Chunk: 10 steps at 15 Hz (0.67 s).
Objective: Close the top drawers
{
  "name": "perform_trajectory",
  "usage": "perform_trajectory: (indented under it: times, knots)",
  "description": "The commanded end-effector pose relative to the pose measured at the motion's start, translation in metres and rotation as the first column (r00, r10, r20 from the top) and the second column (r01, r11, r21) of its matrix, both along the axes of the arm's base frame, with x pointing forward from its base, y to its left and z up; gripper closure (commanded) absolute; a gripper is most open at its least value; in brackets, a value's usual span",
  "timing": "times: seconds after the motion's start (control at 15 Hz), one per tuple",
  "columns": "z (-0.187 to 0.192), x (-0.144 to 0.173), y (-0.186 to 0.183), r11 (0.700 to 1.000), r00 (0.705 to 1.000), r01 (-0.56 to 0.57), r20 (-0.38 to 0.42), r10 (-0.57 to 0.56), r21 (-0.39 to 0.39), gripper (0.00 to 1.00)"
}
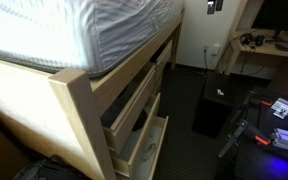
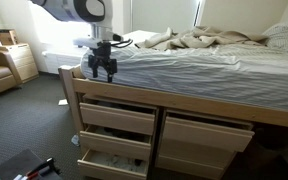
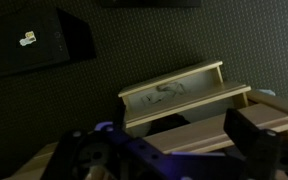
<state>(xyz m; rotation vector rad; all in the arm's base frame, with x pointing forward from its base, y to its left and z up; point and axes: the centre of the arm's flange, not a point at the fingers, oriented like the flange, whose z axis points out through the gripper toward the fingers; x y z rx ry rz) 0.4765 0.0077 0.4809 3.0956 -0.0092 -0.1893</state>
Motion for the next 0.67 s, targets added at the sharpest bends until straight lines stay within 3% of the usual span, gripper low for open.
perform_trajectory:
  times: [0.0, 0.2, 0.27, 0.33, 0.47, 0.53, 0.6]
  knots:
    - [-0.018, 0.055, -0.082, 0.980, 0.980, 0.197, -0.002, -0.197, 0.042, 0.00]
    - [-0.031, 0.067, -0.172, 0.929, 0.931, 0.364, -0.042, -0.362, 0.071, 0.00]
    - [-0.032, 0.043, -0.135, 0.957, 0.958, 0.288, -0.016, -0.288, 0.042, 0.00]
    - [-0.036, 0.044, -0.153, 0.950, 0.951, 0.309, -0.021, -0.308, 0.045, 0.00]
    - [-0.038, 0.045, -0.154, 0.951, 0.952, 0.305, -0.024, -0.304, 0.045, 0.00]
    - [-0.038, 0.054, -0.154, 0.939, 0.940, 0.340, 0.021, -0.341, 0.049, 0.00]
    - [-0.042, 0.077, -0.171, 0.899, 0.901, 0.428, 0.030, -0.432, 0.092, 0.00]
